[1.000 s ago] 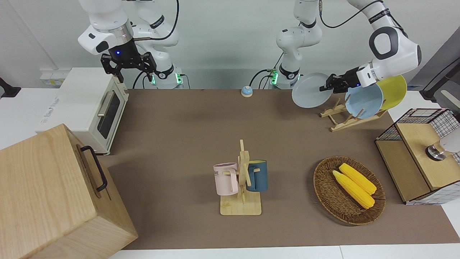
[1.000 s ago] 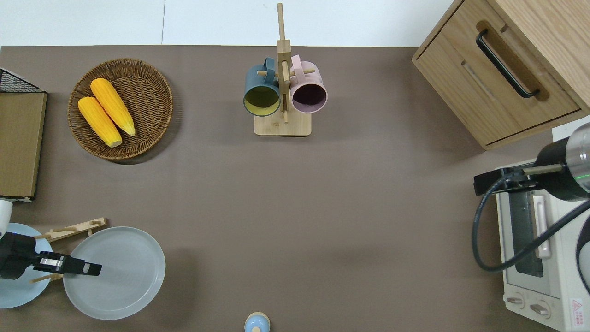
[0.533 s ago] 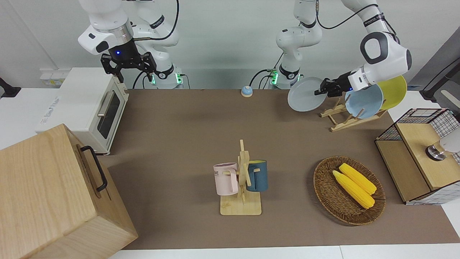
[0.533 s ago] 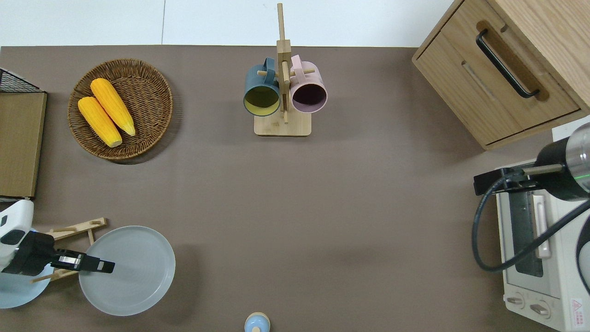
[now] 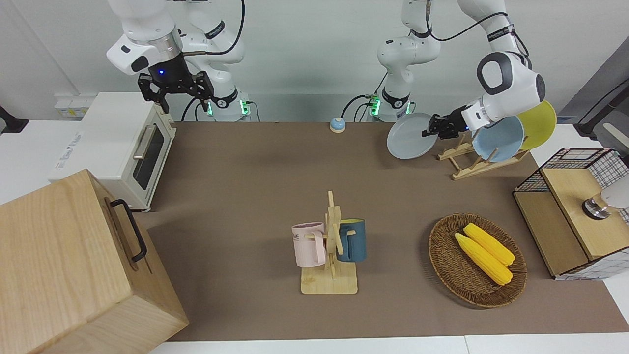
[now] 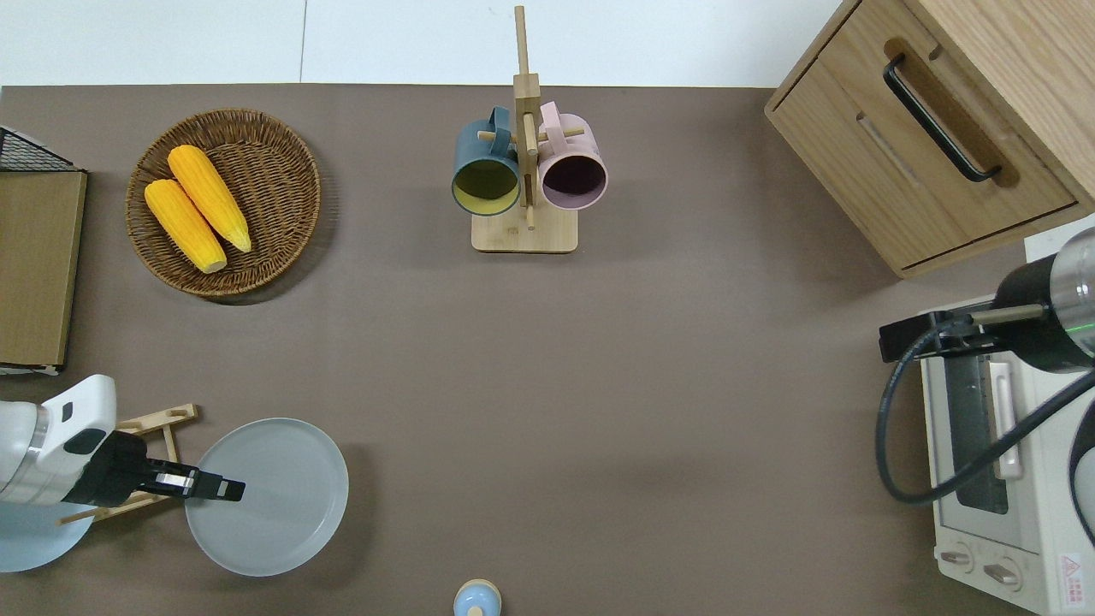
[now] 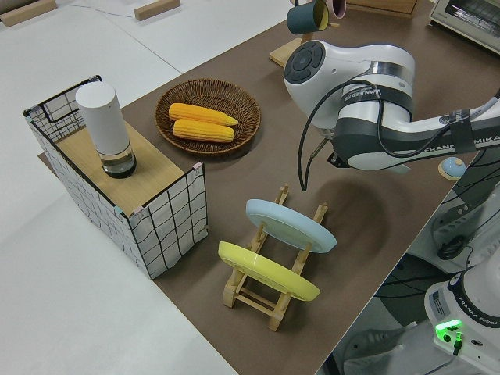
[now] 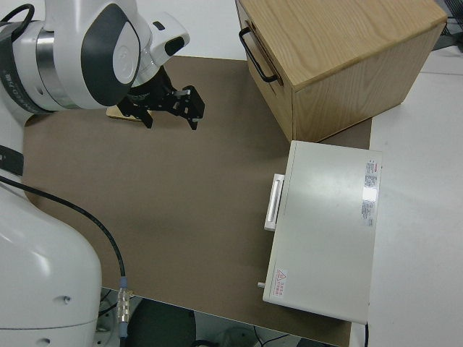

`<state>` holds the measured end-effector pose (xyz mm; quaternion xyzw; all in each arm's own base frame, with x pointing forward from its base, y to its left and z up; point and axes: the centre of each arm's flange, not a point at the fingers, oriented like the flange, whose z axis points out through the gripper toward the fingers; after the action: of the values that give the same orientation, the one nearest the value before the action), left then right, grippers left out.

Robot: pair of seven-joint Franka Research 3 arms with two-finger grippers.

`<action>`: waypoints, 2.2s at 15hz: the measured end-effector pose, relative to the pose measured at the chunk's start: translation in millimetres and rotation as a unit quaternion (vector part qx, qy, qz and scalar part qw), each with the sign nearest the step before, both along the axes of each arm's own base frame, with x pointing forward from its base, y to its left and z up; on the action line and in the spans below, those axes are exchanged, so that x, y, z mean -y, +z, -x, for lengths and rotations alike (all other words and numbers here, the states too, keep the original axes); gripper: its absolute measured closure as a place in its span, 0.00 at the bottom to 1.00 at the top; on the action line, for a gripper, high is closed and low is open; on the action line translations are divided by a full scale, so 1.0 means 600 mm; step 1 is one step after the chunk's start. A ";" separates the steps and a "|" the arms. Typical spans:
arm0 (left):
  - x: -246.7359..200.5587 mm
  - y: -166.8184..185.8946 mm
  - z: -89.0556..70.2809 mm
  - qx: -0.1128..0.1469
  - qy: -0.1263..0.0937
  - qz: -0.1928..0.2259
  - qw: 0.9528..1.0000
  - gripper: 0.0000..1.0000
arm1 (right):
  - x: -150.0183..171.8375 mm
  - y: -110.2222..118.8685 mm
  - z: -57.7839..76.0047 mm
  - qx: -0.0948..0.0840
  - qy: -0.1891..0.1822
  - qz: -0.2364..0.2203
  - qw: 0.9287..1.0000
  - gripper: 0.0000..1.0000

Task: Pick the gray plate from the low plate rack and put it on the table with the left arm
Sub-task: 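Carry the gray plate away from the rack and lower it flat, then open the left gripper and release the plate onto the table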

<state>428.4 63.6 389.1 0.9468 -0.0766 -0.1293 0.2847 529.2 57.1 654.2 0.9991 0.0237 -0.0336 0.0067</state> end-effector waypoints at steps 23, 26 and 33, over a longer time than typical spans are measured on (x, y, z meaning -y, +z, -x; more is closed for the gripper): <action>0.071 -0.072 0.000 0.039 -0.023 -0.047 0.998 0.40 | 0.000 0.000 0.000 0.000 0.000 0.000 1.000 0.01; 0.068 -0.059 -0.009 0.049 -0.029 -0.056 0.997 0.11 | 0.000 0.000 0.000 0.000 0.000 0.000 1.000 0.01; 0.060 -0.016 -0.037 0.074 -0.035 -0.066 0.994 0.00 | 0.000 0.000 0.000 0.000 0.000 0.000 1.000 0.01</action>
<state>450.5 27.7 379.5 0.9672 -0.1220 -0.0738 0.2102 529.1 57.1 654.2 0.9991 0.0237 -0.0336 0.0068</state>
